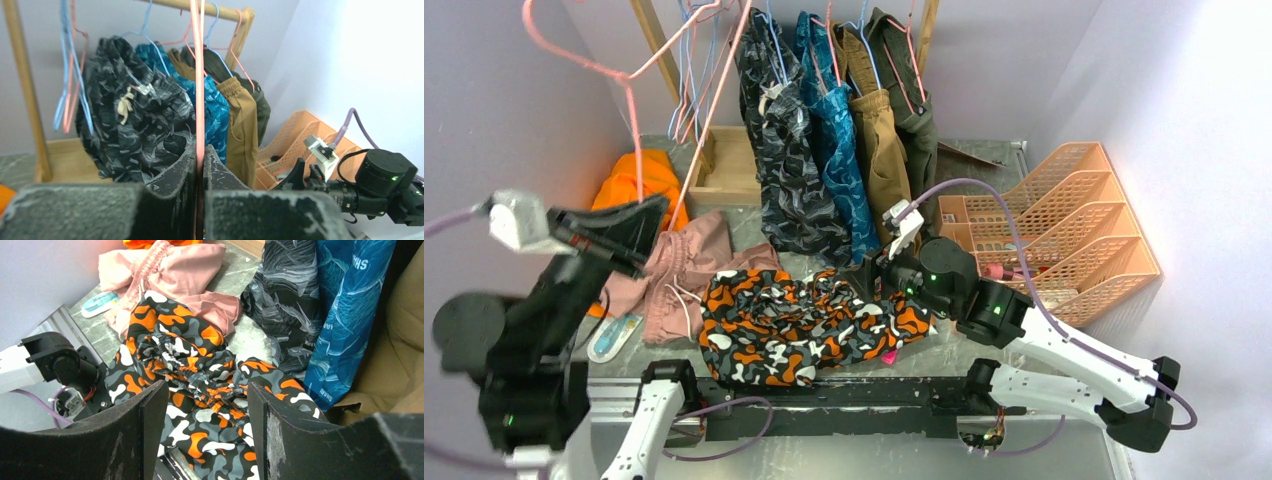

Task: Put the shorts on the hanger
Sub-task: Pick up the hanger from the clothesline, then hang the shorts on the hanger.

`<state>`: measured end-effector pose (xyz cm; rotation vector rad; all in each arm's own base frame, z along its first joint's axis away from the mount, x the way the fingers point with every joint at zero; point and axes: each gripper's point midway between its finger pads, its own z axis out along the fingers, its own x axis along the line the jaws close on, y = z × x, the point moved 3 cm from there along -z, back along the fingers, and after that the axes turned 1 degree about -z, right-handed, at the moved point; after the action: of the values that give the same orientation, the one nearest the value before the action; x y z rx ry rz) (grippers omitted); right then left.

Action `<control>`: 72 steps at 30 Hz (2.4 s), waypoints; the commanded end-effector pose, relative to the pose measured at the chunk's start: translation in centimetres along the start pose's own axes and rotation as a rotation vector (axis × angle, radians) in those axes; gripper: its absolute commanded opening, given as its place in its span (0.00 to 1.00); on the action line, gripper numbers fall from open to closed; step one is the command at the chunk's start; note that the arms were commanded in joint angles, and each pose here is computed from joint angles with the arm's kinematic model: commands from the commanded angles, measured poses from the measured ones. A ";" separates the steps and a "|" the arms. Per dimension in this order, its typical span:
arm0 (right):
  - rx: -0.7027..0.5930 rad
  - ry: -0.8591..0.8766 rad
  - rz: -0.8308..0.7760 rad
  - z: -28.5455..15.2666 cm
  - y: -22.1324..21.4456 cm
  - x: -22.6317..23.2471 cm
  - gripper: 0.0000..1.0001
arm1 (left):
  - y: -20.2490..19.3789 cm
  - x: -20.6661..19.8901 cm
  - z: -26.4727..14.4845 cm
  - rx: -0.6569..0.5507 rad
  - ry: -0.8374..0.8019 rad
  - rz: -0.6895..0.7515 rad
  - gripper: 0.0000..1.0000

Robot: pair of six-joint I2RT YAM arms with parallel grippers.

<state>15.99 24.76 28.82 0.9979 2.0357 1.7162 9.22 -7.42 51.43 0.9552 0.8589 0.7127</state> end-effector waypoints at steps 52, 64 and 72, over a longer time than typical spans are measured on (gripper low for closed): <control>-0.322 0.062 0.291 8.4 15.2 13.4 0.69 | -17.0 5.0 1.3 0.275 -0.194 -0.002 0.07; -0.334 0.112 0.244 9.5 15.8 17.6 0.66 | -14.9 3.2 -1.0 0.221 -0.212 0.013 0.07; -0.387 0.055 0.295 9.7 16.1 16.8 0.58 | -14.2 2.6 -2.1 0.203 -0.212 0.021 0.07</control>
<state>14.56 44.48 43.64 1.1265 1.6696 2.1530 11.90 -10.42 35.98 1.2232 0.7725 0.5156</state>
